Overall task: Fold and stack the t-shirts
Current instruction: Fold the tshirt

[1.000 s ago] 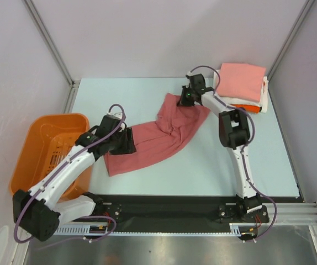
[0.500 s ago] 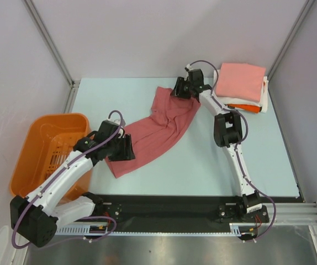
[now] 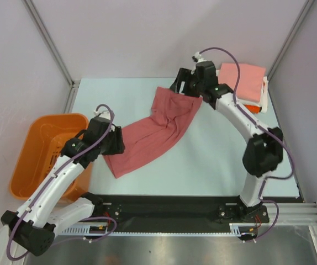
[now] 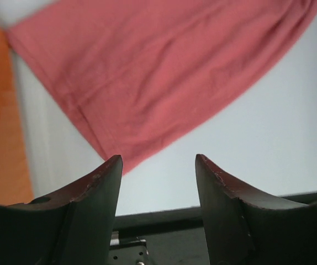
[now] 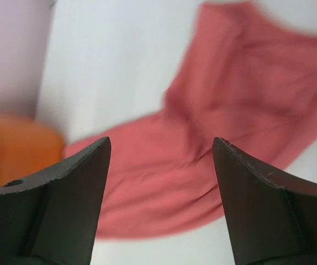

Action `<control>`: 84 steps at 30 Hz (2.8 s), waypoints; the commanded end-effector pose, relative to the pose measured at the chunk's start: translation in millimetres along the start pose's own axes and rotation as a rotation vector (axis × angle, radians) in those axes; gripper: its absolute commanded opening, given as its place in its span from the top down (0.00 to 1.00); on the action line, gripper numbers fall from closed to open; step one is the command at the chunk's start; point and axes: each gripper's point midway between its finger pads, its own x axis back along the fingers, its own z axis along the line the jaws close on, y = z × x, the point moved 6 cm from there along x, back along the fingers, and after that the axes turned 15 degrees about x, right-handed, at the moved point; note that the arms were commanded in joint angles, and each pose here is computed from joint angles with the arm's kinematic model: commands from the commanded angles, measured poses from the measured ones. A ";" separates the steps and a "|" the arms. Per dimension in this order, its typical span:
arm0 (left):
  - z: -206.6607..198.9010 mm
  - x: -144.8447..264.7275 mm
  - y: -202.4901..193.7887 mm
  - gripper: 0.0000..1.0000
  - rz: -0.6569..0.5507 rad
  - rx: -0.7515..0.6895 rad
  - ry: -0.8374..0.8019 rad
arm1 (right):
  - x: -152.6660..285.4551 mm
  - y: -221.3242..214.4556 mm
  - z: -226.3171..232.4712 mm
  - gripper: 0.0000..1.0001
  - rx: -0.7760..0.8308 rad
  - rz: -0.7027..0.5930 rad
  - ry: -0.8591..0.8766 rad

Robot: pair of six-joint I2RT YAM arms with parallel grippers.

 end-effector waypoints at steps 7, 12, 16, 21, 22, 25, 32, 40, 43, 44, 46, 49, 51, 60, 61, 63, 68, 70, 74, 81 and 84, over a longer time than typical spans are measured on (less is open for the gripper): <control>43.2 41.2 38.9 0.30 -0.396 0.085 0.156 | 80.8 -185.6 187.4 0.22 -0.134 0.386 0.266; 53.7 50.9 33.4 0.26 -0.491 0.144 0.131 | 85.1 -239.5 237.7 0.21 -0.246 0.468 0.356; 57.8 55.3 33.4 0.25 -0.532 0.152 0.119 | 69.2 -265.0 262.7 0.22 -0.278 0.527 0.416; 57.7 53.1 33.4 0.25 -0.522 0.153 0.120 | 43.1 -279.5 284.8 0.22 -0.257 0.574 0.409; 57.6 53.0 33.2 0.25 -0.523 0.153 0.118 | 39.4 -281.8 286.9 0.21 -0.255 0.582 0.405; 57.2 52.3 32.6 0.25 -0.521 0.153 0.112 | 26.0 -298.8 288.0 0.21 -0.258 0.635 0.377; 56.5 51.7 32.1 0.25 -0.519 0.145 0.103 | 6.3 -325.0 285.5 0.21 -0.265 0.691 0.300; 55.8 50.5 31.9 0.25 -0.516 0.144 0.098 | -7.3 -371.1 268.5 0.56 -0.224 0.793 0.197; 56.1 50.9 32.0 0.25 -0.519 0.145 0.100 | -8.1 -386.4 257.7 0.78 -0.219 0.820 0.171; 56.3 50.4 31.7 0.25 -0.518 0.145 0.101 | -7.9 -388.9 255.3 0.88 -0.219 0.827 0.167; 56.5 50.0 31.4 0.25 -0.516 0.144 0.102 | -7.2 -393.5 248.4 0.95 -0.222 0.836 0.160; 56.8 50.1 31.6 0.25 -0.518 0.146 0.104 | -2.3 -389.0 237.3 1.00 -0.233 0.824 0.159; 56.6 50.4 31.8 0.25 -0.521 0.147 0.102 | 4.7 -373.5 230.6 1.00 -0.251 0.799 0.176; 37.9 38.4 30.3 0.24 -0.394 0.097 0.027 | 115.2 -377.0 107.7 1.00 -0.195 0.778 -0.064; 34.4 36.2 26.7 0.26 -0.348 0.095 0.012 | 131.8 -364.2 105.5 1.00 -0.207 0.734 -0.045; 25.6 27.6 21.3 0.28 -0.259 0.131 -0.012 | 165.8 -383.0 73.3 1.00 -0.212 0.769 -0.134; 5.6 7.6 -14.8 0.31 -0.009 0.166 -0.098 | 216.1 -384.5 39.2 1.00 -0.271 0.697 -0.174; 1.2 -1.2 -35.8 0.33 0.063 0.183 -0.113 | 227.1 -383.6 33.4 1.00 -0.314 0.662 -0.154; -2.7 -11.0 -73.4 0.33 0.175 0.171 -0.110 | 235.0 -382.8 30.7 1.00 -0.354 0.630 -0.135; 4.6 -16.3 -147.9 0.35 0.393 0.166 -0.085 | 232.4 -376.6 47.4 1.00 -0.356 0.582 -0.030; 7.6 -18.7 -172.0 0.38 0.470 0.170 -0.109 | 231.0 -379.3 51.6 1.00 -0.344 0.585 -0.010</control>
